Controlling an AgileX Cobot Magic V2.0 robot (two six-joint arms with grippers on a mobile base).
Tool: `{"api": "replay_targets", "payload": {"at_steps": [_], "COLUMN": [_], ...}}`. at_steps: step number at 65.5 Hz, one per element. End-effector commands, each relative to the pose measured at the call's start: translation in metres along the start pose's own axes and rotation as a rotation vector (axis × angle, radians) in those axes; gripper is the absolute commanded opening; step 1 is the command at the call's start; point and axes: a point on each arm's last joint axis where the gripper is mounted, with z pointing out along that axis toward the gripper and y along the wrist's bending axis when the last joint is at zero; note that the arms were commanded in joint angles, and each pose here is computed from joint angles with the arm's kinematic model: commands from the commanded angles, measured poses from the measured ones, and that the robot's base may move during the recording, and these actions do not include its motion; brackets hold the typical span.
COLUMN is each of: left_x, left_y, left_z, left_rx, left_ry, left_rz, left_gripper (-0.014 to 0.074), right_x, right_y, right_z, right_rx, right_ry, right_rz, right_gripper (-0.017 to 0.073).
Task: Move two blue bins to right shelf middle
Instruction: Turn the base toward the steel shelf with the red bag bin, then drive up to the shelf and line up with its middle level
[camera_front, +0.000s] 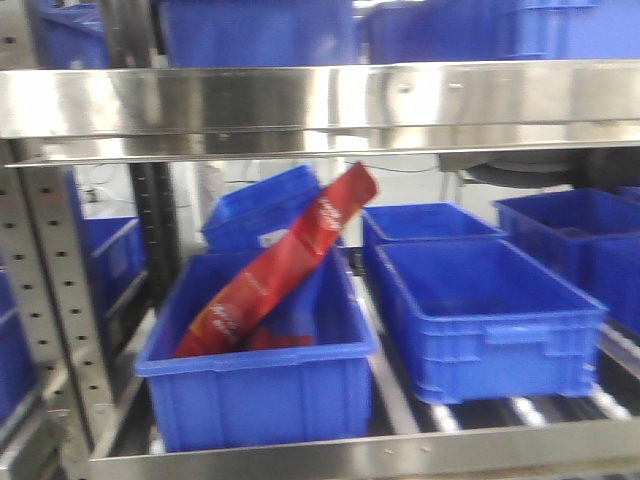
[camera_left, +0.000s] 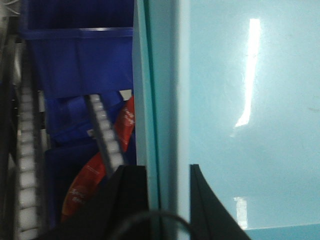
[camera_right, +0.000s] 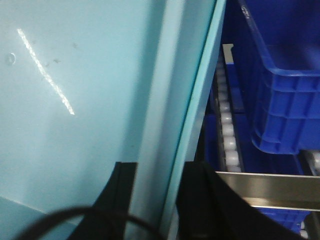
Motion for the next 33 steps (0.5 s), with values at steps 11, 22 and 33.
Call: {"api": "replay_targets", "payload": {"at_steps": [11,22,33], "left_x": [-0.0154,-0.0154,-0.0154], "left_y": [-0.0073,-0.0073,-0.0073], "left_z": [-0.0109,-0.0109,-0.0109], "left_rx": [0.052,0.052,0.052], "left_ry": [-0.131,-0.131,-0.131], "left_rz": [-0.019,-0.019,-0.019], "left_gripper": [-0.0111,-0.0111,-0.0111], "right_x": [-0.0113,-0.0113,-0.0113], "right_y": [0.008,0.008,0.008], "right_z": [-0.0137,-0.0137,-0.0137], "right_rx": [-0.06,-0.06,-0.06], "right_ry": [-0.103,-0.103,-0.103], "right_rz": [-0.001,-0.001,-0.001], "right_gripper": [-0.0153,-0.0153,-0.0153]}}
